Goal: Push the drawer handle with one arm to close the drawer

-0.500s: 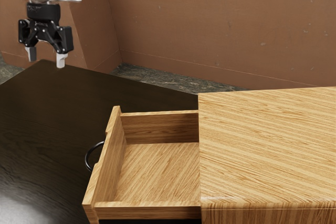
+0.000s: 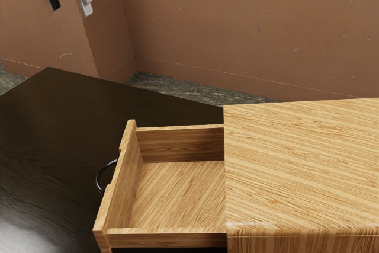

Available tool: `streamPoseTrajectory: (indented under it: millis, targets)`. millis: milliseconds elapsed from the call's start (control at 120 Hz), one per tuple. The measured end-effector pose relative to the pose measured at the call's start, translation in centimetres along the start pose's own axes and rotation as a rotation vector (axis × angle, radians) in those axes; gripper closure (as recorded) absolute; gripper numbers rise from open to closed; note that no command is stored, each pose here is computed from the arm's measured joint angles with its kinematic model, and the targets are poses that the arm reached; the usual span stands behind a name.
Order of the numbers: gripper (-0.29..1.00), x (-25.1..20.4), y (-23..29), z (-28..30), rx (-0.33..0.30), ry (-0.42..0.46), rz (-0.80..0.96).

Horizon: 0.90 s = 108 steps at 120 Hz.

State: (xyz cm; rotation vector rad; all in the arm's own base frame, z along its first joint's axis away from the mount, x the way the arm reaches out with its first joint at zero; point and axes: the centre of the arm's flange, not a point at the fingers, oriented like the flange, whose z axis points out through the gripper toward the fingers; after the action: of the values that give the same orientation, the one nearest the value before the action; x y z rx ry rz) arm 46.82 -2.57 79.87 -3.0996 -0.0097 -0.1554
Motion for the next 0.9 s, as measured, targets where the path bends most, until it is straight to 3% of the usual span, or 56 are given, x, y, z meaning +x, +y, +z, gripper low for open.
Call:
streamPoseTrajectory:
  millis: [117, 183, 333, 492, 633, 900]
  targets:
    - [0.0, -0.2, -0.8, 0.0, 0.003, -0.004, -0.02]
    - [0.0, -2.5, -0.5, 0.7, 0.011, -0.031, -0.015]
    - [0.0, -10.6, 1.3, 10.6, 0.046, -0.164, 0.018]
    - [0.0, -14.4, 2.0, 18.8, 0.069, -0.21, 0.024]
    - [0.0, -15.8, 2.9, 21.5, 0.074, -0.203, 0.09]
    - [0.01, -17.0, 4.7, 22.9, 0.052, -0.141, 0.404]
